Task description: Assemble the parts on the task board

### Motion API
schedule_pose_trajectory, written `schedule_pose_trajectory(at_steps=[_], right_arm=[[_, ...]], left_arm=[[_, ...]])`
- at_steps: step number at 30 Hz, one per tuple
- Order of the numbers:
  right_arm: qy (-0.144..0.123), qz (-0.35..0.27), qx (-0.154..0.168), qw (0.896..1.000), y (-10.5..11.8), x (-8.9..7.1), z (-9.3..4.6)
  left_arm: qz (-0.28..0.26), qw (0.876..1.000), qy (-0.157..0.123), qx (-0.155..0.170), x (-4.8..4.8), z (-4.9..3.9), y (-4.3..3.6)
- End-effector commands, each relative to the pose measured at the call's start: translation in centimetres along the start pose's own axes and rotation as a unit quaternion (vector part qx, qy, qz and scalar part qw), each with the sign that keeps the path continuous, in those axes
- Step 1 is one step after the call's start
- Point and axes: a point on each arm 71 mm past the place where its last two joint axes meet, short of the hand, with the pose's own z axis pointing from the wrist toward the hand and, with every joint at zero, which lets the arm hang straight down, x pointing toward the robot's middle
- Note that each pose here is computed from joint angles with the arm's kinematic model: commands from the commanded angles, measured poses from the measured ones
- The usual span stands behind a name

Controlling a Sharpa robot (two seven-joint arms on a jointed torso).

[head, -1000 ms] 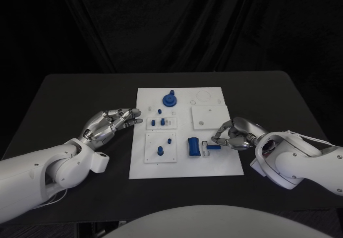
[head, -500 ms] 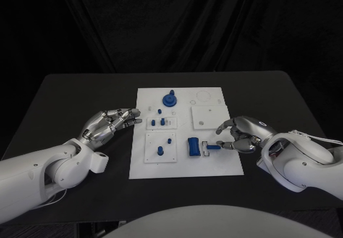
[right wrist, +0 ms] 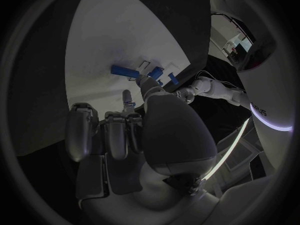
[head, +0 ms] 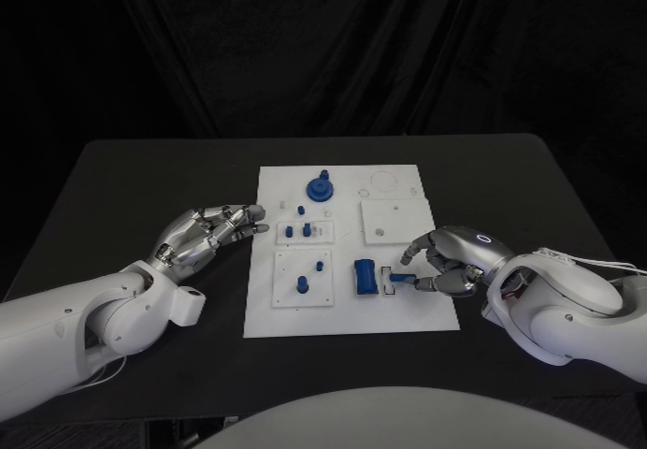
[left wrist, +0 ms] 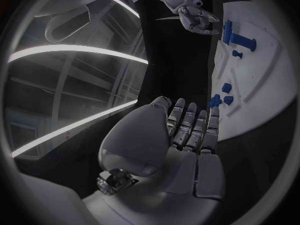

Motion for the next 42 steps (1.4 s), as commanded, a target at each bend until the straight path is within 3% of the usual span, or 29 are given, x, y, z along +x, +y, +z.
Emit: schedule_pose_trajectory(at_steps=[1,8,25,42], right_arm=[[0.020,-0.038,0.002,0.999,0.1,0.5,0.0],[0.027,-0.050,0.006,0.998,0.1,0.8,0.4],[0.008,-0.077,0.005,0.997,0.1,0.8,1.0],[0.012,-0.084,0.003,0.996,0.3,1.2,1.4]], left_arm=[[-0.006,0.998,0.008,0.054,0.19,-0.02,-0.71],[-0.007,0.998,0.008,0.054,0.20,-0.02,-0.70],[-0.008,0.999,0.009,0.053,0.22,0.05,-0.65],[-0.008,0.999,0.010,0.052,0.23,0.06,-0.63]])
